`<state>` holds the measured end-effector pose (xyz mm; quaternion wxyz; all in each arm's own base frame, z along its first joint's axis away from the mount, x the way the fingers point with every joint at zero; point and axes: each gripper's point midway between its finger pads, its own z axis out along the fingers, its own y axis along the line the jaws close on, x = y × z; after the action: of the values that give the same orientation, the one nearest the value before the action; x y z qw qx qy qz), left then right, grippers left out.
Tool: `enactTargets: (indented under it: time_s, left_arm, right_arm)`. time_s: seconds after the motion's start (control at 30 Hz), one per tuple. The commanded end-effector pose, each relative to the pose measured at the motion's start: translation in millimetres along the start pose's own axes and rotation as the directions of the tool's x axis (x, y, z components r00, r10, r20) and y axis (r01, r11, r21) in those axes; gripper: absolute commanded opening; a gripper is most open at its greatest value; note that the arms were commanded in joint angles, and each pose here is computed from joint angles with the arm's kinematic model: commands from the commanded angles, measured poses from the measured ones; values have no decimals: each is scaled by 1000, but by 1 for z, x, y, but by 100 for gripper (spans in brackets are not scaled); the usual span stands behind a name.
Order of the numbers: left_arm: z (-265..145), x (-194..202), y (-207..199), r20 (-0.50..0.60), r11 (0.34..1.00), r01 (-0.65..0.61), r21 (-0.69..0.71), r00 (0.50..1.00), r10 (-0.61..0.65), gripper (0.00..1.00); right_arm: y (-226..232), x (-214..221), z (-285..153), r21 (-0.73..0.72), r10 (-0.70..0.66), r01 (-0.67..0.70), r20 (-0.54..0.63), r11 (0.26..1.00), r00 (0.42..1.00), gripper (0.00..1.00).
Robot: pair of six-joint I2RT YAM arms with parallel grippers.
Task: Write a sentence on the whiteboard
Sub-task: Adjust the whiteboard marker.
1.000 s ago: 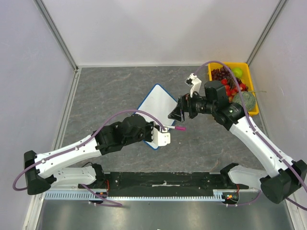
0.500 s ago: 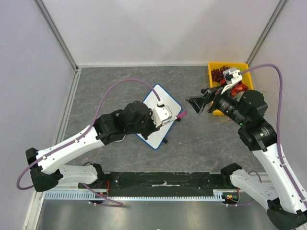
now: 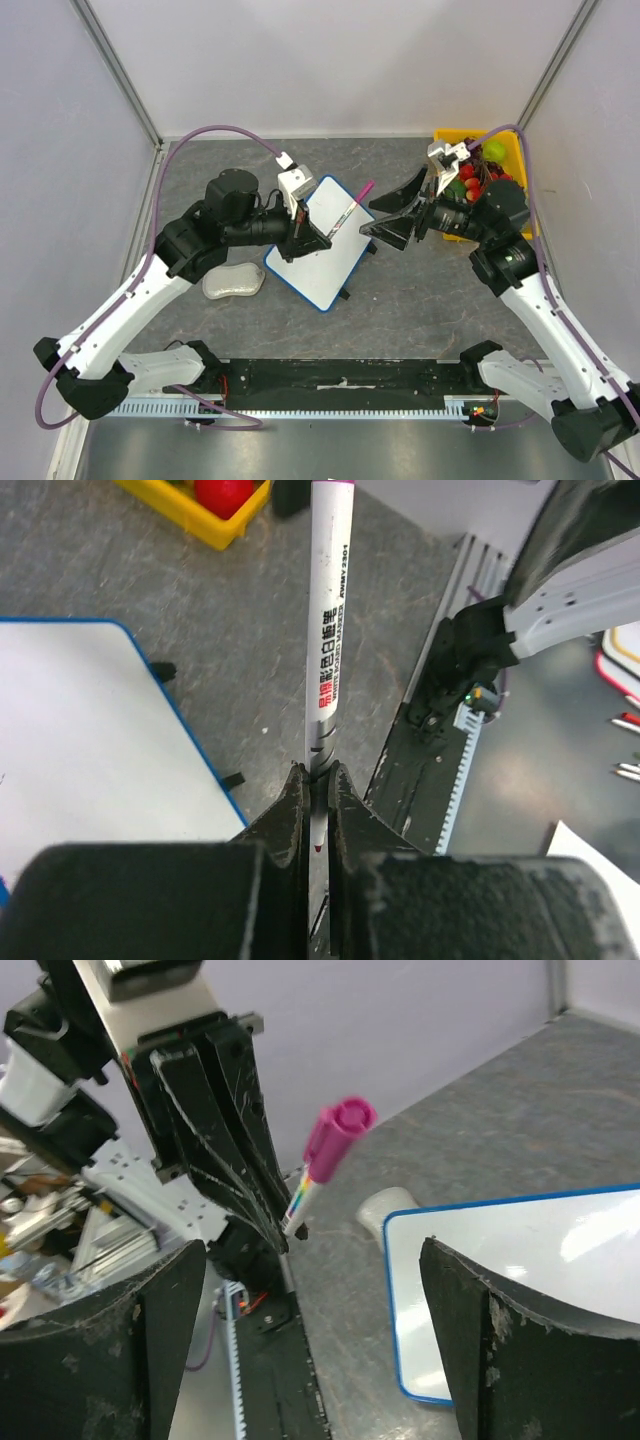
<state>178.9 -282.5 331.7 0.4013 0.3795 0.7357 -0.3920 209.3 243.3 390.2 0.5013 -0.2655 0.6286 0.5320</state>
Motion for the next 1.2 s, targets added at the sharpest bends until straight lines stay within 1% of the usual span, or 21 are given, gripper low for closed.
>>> enactTargets:
  time_s: [0.0, 0.13, 0.27, 0.33, 0.4, 0.47, 0.57, 0.67, 0.8, 0.87, 0.9, 1.0, 1.07, 1.17]
  left_arm:
    - [-16, -37, -33, 103, 989, 2, 145, 994, -18, 2]
    - [-15, -38, -41, 97, 979, 2, 206, 995, -22, 2]
    - [-11, -33, -43, 66, 971, 9, 238, 997, -26, 2]
    - [-9, -30, -45, 54, 967, 12, 256, 998, -27, 2]
    - [-9, -28, -45, 49, 965, 10, 262, 999, -23, 2]
    - [-8, -26, -44, 46, 965, 3, 261, 999, -15, 2]
    - [-9, -22, -45, 31, 963, 4, 269, 999, -13, 2]
    - [-8, -18, -46, 16, 960, 8, 279, 1000, -13, 2]
    - [-11, -14, -46, 2, 960, 4, 280, 1000, -5, 2]
    - [-13, -11, -46, -4, 961, 3, 278, 1000, -2, 2]
    - [-13, -10, -45, -6, 962, 4, 274, 1000, -2, 2]
    - [-15, -6, -45, -8, 962, 1, 274, 1000, 1, 2]
    - [-16, -5, -45, -8, 963, 1, 271, 1000, 1, 2]
    - [-16, -3, -46, -9, 962, 3, 272, 1000, 0, 2]
  right_arm:
    - [42, -3, 4, -262, 44, -39, 14, 964, 999, 91]
    - [50, 5, 15, -300, 44, -47, -16, 953, 999, 84]
    - [61, 12, 24, -332, 37, -49, -42, 942, 998, 78]
    - [61, 13, 25, -333, 36, -51, -50, 942, 998, 71]
    - [62, 15, 26, -337, 26, -45, -59, 940, 998, 58]
    - [60, 16, 26, -326, 21, -41, -66, 944, 998, 48]
    - [56, 18, 27, -308, 20, -42, -74, 950, 997, 43]
    - [54, 20, 28, -305, 27, -51, -83, 951, 996, 29]
    - [52, 24, 28, -299, 28, -56, -98, 953, 995, 26]
    - [53, 23, 28, -300, 27, -55, -97, 952, 995, 29]
    - [53, 24, 28, -299, 30, -58, -98, 953, 995, 33]
    - [53, 24, 28, -299, 31, -61, -104, 952, 994, 38]
    - [52, 26, 28, -302, 30, -62, -111, 951, 993, 39]
    - [53, 28, 28, -309, 29, -66, -121, 949, 992, 36]
